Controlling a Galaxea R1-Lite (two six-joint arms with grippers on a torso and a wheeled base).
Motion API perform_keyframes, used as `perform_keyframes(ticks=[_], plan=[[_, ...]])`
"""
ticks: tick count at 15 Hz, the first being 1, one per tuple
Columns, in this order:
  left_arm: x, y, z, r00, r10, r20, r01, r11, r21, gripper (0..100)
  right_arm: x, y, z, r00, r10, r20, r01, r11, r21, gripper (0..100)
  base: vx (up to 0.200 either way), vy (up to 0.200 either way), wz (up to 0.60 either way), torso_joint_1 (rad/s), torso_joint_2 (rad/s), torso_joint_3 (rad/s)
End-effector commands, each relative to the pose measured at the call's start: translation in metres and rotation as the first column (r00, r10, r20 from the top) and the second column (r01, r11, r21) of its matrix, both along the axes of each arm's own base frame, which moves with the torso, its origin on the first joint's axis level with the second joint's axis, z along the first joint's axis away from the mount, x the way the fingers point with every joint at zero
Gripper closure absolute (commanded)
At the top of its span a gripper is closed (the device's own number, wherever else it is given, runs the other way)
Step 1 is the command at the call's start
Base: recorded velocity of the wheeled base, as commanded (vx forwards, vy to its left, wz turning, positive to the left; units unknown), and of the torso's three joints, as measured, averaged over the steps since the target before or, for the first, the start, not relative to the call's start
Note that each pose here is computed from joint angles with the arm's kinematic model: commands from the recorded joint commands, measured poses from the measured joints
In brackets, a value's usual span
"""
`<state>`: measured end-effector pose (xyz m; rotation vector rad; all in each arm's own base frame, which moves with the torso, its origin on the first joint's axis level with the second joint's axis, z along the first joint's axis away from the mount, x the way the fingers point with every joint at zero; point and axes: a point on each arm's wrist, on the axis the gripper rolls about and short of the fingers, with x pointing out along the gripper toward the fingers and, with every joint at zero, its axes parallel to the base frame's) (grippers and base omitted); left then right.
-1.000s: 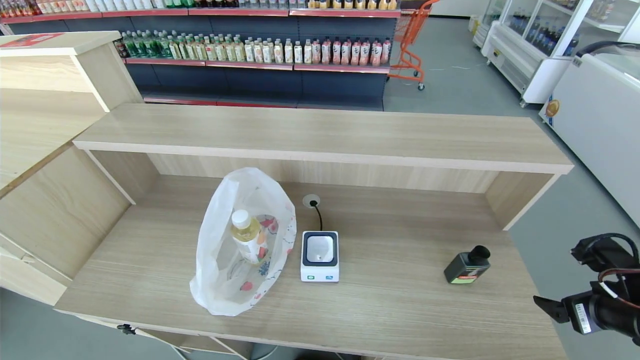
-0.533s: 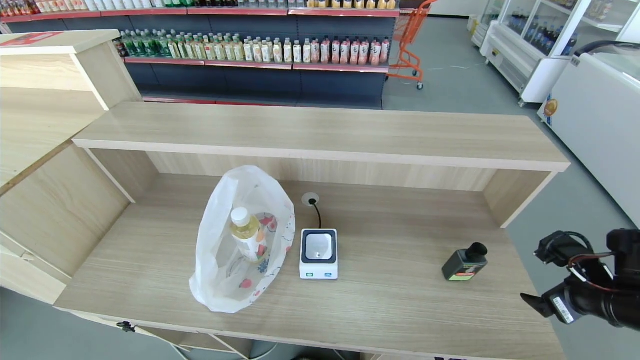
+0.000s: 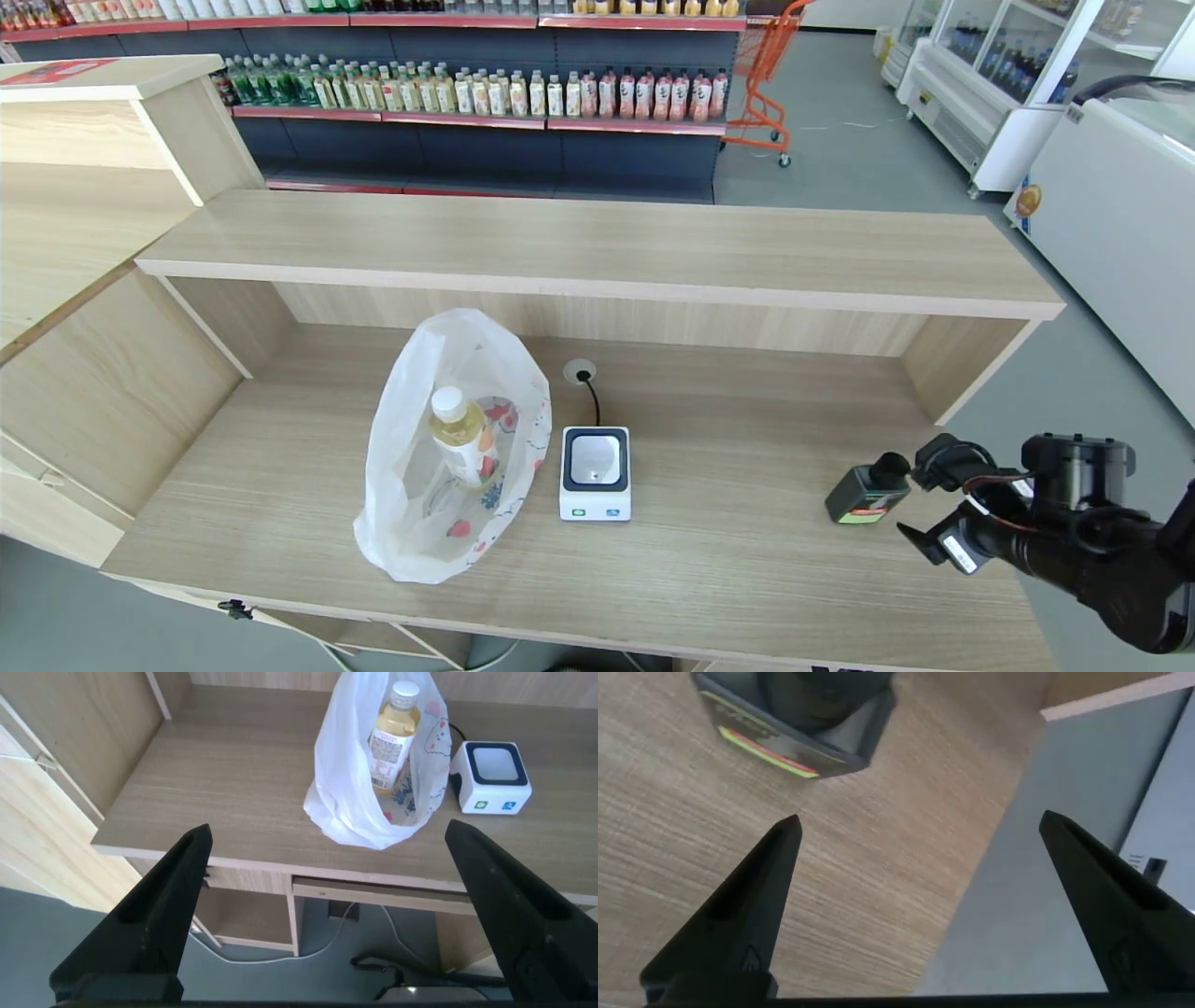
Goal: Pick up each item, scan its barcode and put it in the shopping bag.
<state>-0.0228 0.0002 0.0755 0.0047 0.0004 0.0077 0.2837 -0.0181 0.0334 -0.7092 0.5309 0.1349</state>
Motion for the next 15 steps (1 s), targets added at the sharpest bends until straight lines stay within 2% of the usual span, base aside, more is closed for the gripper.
perform_keyframes(ticks=[1,4,7,10,15], plan=[[0.000,0.000,0.000,1.000,0.000,-0.001,0.000,1.000,0.000,0,0.007,0.007,-0.016,0.999,0.034,-0.042,-0.034,0.999,0.010,0,0.000,0.000,0.00,0.000,0.00,0.000],[0.000,0.000,0.000,1.000,0.000,0.000,0.000,1.000,0.000,0,0.025,0.022,-0.020,0.994,0.112,-0.016,-0.111,0.992,0.063,0,0.000,0.000,0.00,0.000,0.00,0.000],[0.000,0.000,0.000,1.000,0.002,0.000,-0.002,1.000,0.000,0,0.047,0.037,-0.019,0.981,0.191,0.040,-0.194,0.978,0.078,0,0.000,0.000,0.00,0.000,0.00,0.000],[0.000,0.000,0.000,1.000,0.000,-0.001,0.000,1.000,0.000,0,0.058,0.044,-0.019,0.975,0.213,0.063,-0.217,0.974,0.068,0,0.000,0.000,0.00,0.000,0.00,0.000],[0.000,0.000,0.000,1.000,0.002,-0.001,-0.002,1.000,0.000,0,0.061,0.051,-0.028,0.972,0.231,0.046,-0.234,0.970,0.072,0,0.000,0.000,0.00,0.000,0.00,0.000]])
